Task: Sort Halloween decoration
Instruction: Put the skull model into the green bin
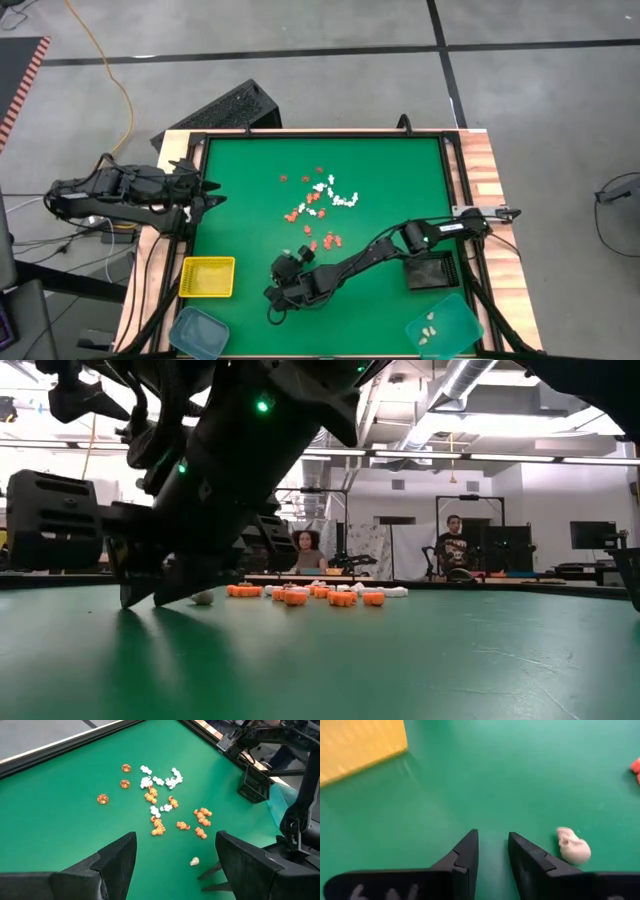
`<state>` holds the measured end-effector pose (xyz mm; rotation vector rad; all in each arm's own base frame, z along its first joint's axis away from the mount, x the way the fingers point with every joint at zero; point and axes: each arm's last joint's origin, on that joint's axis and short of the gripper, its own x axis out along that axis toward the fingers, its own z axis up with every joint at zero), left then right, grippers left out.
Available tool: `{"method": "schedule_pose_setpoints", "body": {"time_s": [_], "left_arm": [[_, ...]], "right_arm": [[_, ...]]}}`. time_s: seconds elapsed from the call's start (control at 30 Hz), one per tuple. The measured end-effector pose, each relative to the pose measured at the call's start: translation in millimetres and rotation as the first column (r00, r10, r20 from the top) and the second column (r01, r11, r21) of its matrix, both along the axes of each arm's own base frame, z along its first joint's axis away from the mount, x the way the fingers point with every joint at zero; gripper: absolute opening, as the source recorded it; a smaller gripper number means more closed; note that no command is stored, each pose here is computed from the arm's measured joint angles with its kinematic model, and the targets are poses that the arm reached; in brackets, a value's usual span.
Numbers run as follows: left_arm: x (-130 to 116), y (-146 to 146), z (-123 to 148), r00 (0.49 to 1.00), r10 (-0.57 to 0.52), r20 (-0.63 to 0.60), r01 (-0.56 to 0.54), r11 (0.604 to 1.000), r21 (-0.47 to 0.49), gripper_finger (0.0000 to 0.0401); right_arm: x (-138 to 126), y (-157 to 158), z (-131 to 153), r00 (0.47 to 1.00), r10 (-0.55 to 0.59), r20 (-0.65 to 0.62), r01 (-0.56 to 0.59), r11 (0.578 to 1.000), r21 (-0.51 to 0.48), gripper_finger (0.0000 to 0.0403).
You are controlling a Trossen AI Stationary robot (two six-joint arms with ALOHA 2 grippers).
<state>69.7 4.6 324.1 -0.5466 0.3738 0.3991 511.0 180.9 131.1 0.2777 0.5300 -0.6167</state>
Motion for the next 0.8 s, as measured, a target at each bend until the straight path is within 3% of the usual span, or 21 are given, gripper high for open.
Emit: {"method": "schedule_pose_setpoints", "body": {"time_s": [0.2,0.4,0.5,0.67,0.8], "left_arm": [[0.7,0.0,1.1,1.000,-0.001,0.012,0.001,1.000,0.001,0.0261],[0.6,0.4,1.2,1.000,0.014,0.013,-0.014,1.000,0.007,0.0261],[0.5,0.8,1.2,1.000,0.026,0.014,-0.026,1.000,0.012,0.0261],[0.4,1.0,1.2,0.999,0.034,0.014,-0.034,0.999,0.017,0.0261],[-0.1,1.1,0.4,0.999,0.036,0.004,-0.036,0.999,0.018,0.0261]], "right_arm": [[-4.0,6.0,8.1,1.000,0.012,0.001,-0.011,1.000,-0.022,0.0115],[-22.8,16.6,73.6,0.999,0.047,0.016,-0.044,0.982,-0.185,0.0113],[-30.2,7.9,76.6,0.995,0.039,-0.087,-0.059,0.970,-0.234,0.0113],[-26.4,-14.6,66.2,0.971,0.086,-0.222,-0.128,0.975,-0.181,0.0113],[-14.1,-22.8,71.5,0.936,0.262,-0.235,-0.299,0.944,-0.141,0.0113]]}}
